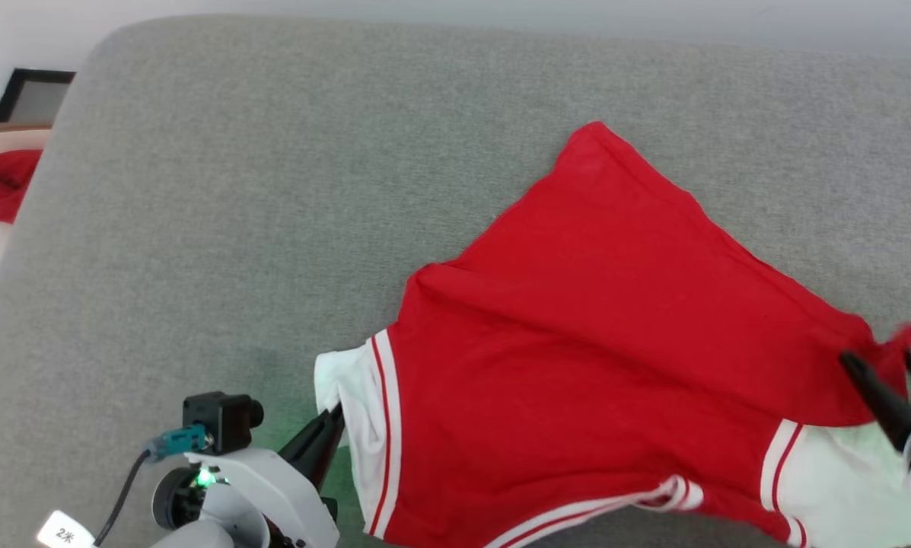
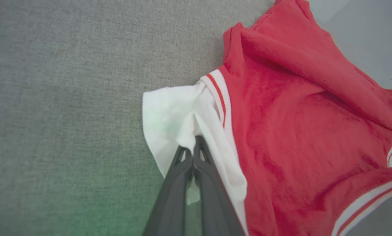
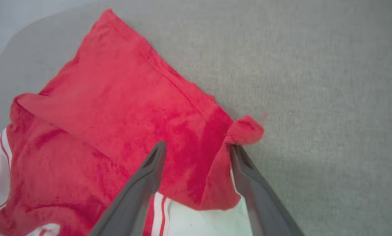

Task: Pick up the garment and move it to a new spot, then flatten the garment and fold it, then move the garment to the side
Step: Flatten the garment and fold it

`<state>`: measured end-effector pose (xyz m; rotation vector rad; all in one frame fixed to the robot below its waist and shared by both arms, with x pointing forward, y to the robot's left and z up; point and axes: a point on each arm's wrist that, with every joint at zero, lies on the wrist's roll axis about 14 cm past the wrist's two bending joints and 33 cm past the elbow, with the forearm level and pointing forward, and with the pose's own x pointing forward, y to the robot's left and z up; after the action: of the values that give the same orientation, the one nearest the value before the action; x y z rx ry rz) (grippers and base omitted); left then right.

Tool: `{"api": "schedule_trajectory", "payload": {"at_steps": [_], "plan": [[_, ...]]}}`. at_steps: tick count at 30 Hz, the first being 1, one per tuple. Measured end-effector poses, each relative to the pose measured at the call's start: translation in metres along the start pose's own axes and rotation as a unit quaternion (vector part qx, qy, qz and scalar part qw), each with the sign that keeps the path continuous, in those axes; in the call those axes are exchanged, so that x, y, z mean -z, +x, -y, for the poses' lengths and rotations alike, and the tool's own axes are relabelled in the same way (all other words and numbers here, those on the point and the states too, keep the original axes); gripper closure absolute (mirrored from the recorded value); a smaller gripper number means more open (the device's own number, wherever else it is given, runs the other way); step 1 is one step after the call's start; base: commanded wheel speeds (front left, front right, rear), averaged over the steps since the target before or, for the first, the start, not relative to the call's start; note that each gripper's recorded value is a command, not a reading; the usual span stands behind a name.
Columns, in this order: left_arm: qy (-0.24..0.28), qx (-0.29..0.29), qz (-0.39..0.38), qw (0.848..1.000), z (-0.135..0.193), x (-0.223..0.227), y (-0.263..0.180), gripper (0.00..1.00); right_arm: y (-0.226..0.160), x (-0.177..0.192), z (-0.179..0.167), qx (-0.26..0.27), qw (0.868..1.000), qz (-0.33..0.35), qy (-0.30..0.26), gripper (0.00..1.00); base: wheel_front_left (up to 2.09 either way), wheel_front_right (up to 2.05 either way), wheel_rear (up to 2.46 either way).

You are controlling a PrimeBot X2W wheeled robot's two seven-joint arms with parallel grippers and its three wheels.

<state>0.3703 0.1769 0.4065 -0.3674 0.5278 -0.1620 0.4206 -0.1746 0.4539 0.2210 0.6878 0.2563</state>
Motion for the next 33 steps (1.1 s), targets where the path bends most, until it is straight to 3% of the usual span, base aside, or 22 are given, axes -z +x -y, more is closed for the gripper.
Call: {"api": "schedule_trajectory", "payload": {"at_steps": [8, 11, 16, 25, 33], "plan": [[-0.007, -0.01, 0.006, 1.0, -0.003, 0.002, -0.008, 1.0, 0.016, -0.085, -0.059, -0.077, 0.986, 0.111, -0.093, 0.0, 0.0, 0.0, 0.0], [-0.009, -0.007, 0.006, 1.0, 0.0, 0.003, -0.009, 1.0, 0.033, -0.103, -0.072, -0.083, 0.978, 0.126, -0.146, 0.0, 0.0, 0.0, 0.0], [-0.015, -0.004, 0.01, 1.0, 0.003, 0.004, -0.009, 1.0, 0.073, -0.116, -0.099, -0.116, 0.968, 0.119, -0.186, 0.0, 0.0, 0.0, 0.0], [-0.027, -0.008, 0.018, 0.999, 0.001, 0.005, -0.01, 1.0, 0.145, -0.092, -0.13, -0.145, 0.959, 0.005, -0.242, 0.0, 0.0, 0.0, 0.0], [-0.046, -0.027, 0.02, 0.998, -0.01, 0.015, -0.013, 1.0, 0.191, -0.06, -0.134, -0.129, 0.942, -0.096, -0.293, 0.0, 0.0, 0.0, 0.0]]}}
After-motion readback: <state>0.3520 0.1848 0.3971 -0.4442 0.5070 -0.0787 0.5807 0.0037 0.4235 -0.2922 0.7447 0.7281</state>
